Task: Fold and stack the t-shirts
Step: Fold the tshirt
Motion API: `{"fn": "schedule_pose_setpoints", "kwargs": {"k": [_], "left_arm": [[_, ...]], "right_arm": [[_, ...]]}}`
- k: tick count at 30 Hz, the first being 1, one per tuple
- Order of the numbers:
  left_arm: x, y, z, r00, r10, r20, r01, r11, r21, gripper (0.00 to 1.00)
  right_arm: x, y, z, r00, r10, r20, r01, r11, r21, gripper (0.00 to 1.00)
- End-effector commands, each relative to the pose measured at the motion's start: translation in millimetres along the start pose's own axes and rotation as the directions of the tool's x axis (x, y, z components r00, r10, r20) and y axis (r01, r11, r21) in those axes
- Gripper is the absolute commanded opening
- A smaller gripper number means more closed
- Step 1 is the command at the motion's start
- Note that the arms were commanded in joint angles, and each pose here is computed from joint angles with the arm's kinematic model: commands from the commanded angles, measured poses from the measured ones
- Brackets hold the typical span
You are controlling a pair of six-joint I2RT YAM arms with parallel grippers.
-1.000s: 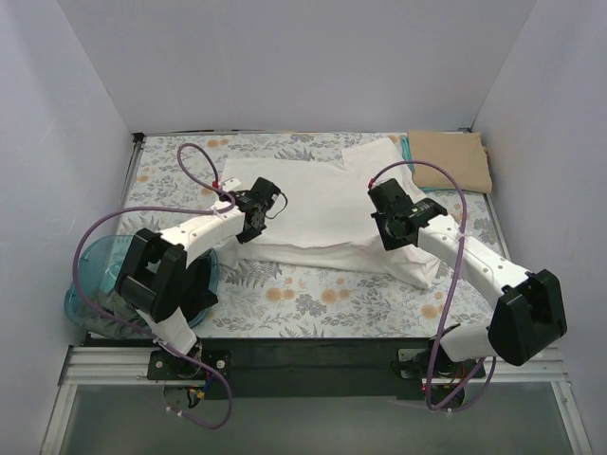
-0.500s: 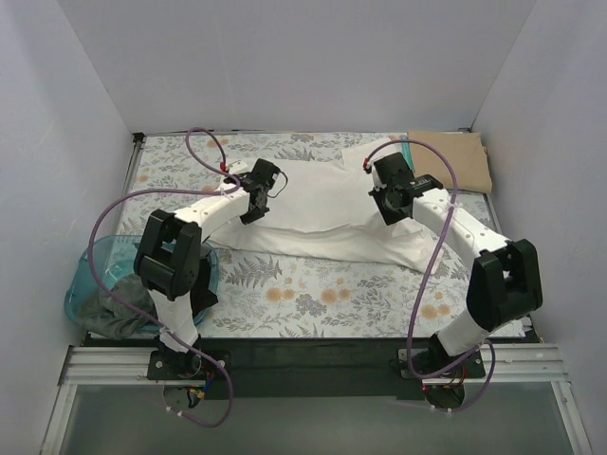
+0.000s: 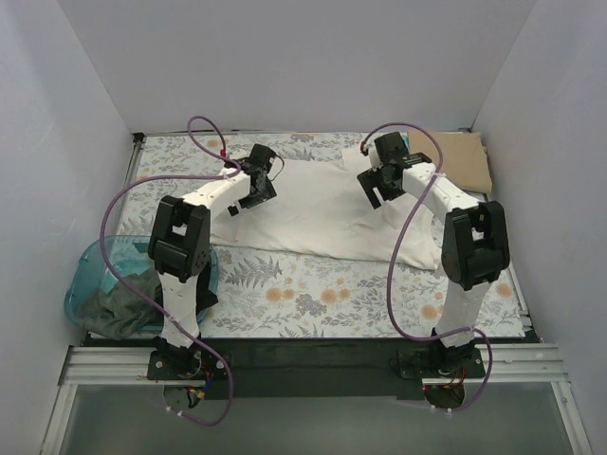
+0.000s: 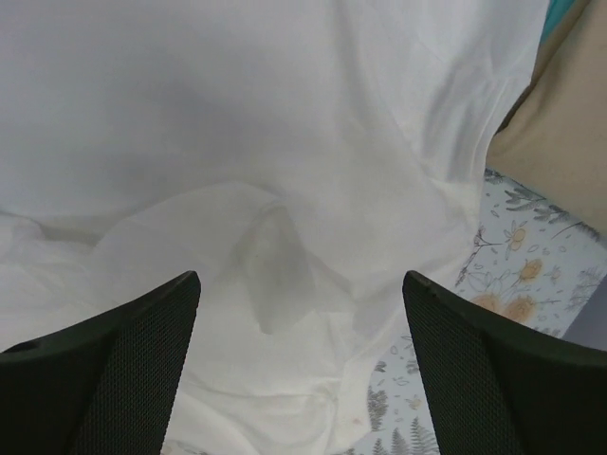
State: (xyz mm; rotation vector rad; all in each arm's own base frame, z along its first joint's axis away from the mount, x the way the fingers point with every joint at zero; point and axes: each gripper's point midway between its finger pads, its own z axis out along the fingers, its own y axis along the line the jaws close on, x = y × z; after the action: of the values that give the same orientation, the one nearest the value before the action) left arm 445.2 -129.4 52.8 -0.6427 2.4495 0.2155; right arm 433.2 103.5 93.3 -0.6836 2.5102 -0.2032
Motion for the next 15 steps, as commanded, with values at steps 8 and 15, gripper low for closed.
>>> {"fn": "schedule_pose_setpoints", "kwargs": {"k": [8,15], "left_arm": [[9.5,23.0,-58.8,0.993,-0.108,-0.037,0.112,0.987,0.113,0.92],[44.7,40.9,-56.6,0.993,-0.084,-0.084,0.092,0.991,0.099,0.88]], "right_arm": [[21.3,45.4,-69.2,0.934,0.299,0.196,-0.255,0.942,-0.220,0.98],[54.5,70.8,-65.0,0.918,0.354,0.178,-0.291,0.908,-0.301,0.98]]}}
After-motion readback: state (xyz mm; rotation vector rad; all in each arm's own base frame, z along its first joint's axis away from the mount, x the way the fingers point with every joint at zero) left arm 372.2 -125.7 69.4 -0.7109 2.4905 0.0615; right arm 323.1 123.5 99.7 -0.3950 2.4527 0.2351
